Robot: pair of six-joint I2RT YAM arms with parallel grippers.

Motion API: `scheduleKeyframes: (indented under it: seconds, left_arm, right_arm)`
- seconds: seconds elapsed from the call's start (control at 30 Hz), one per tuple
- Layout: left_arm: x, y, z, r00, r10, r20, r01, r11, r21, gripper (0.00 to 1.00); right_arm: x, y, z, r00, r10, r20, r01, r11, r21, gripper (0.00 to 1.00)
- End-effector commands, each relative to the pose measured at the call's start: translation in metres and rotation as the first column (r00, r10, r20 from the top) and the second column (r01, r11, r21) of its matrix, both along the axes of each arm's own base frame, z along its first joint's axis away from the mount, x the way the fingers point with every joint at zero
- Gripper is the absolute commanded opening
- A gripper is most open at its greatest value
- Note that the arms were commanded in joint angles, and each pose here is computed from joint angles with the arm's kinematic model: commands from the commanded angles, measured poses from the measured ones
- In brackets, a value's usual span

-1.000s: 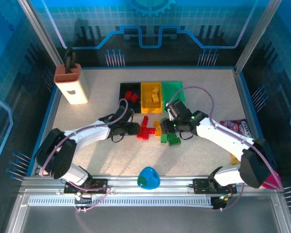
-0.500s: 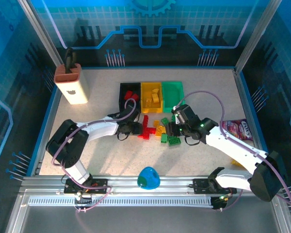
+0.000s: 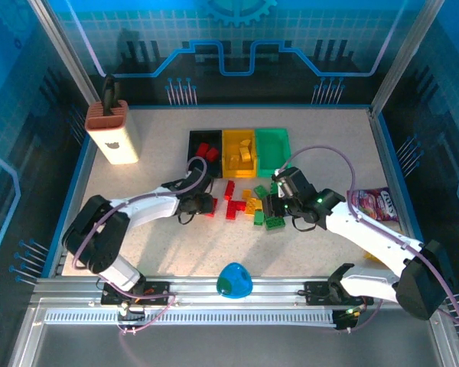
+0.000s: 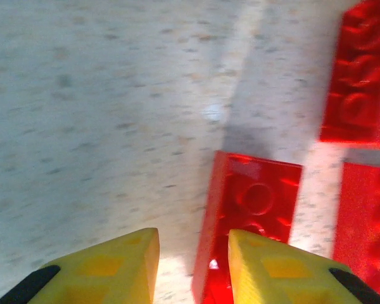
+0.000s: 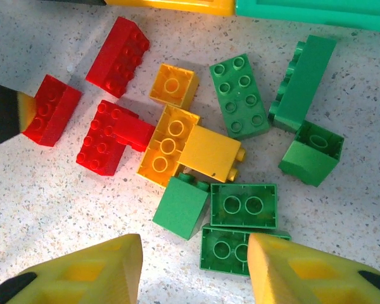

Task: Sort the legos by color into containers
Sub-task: Move the lego to the center of the table, then pick up the lego from the center of the table.

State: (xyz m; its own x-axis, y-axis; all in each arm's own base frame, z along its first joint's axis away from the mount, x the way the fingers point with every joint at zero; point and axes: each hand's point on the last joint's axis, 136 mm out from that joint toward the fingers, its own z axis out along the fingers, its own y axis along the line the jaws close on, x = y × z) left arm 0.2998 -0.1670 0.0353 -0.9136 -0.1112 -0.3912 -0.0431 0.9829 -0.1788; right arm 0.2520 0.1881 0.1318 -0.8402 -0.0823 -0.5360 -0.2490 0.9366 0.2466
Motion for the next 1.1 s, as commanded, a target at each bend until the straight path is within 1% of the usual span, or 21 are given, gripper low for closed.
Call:
scheduleKeyframes:
  seconds: [0.0,0.1,0.27,0.37,0.43,0.67,0.83,0.97,1.03,1.07]
  left_arm:
    - [-0.013,0.032,0.008,0.998,0.059,0.005,-0.059,0.996,0.073,0.35]
    - [-0.016,0.034,0.020,0.998,0.056,0.029,-0.058,0.997,0.059,0.37]
    - [-0.014,0.012,0.034,0.997,-0.006,0.072,0.009,0.999,-0.043,0.56]
    - [-0.012,0.003,0.030,0.998,-0.044,0.051,0.046,0.998,-0.037,0.62]
    - [-0.012,-0.002,0.024,0.997,-0.067,0.025,0.068,0.997,-0.031,0.63]
    - [-0.009,-0.018,0.005,0.993,-0.113,-0.028,0.112,0.993,-0.031,0.63]
    - [-0.004,-0.025,-0.003,0.991,-0.128,-0.048,0.127,0.992,-0.022,0.61]
    - [-0.003,-0.026,-0.011,0.989,-0.133,-0.068,0.133,0.991,-0.004,0.57]
    - [-0.003,-0.025,-0.014,0.988,-0.131,-0.076,0.132,0.991,0.004,0.53]
    - [-0.004,-0.025,-0.014,0.988,-0.132,-0.080,0.133,0.991,0.007,0.50]
  right_arm:
    - [0.001,-0.001,0.005,1.000,-0.020,0.017,0.019,0.999,0.026,0.48]
    - [0.001,-0.001,0.005,1.000,-0.020,0.020,0.019,0.999,0.030,0.48]
    - [0.002,0.006,0.007,1.000,-0.012,0.024,0.011,0.999,0.051,0.49]
    - [0.001,0.008,0.008,1.000,-0.006,0.024,0.005,0.999,0.051,0.51]
    - [0.000,0.008,0.009,1.000,-0.007,0.026,0.006,0.999,0.050,0.52]
    - [-0.004,0.003,0.006,0.999,-0.016,0.027,0.015,0.999,0.042,0.57]
    - [-0.005,0.002,0.004,1.000,-0.019,0.022,0.019,0.999,0.041,0.57]
    - [-0.004,0.003,0.004,0.999,-0.017,0.027,0.016,0.999,0.043,0.57]
    - [-0.004,0.002,0.003,0.999,-0.020,0.026,0.019,0.999,0.039,0.57]
    - [-0.004,0.002,0.003,0.999,-0.019,0.026,0.017,0.999,0.040,0.56]
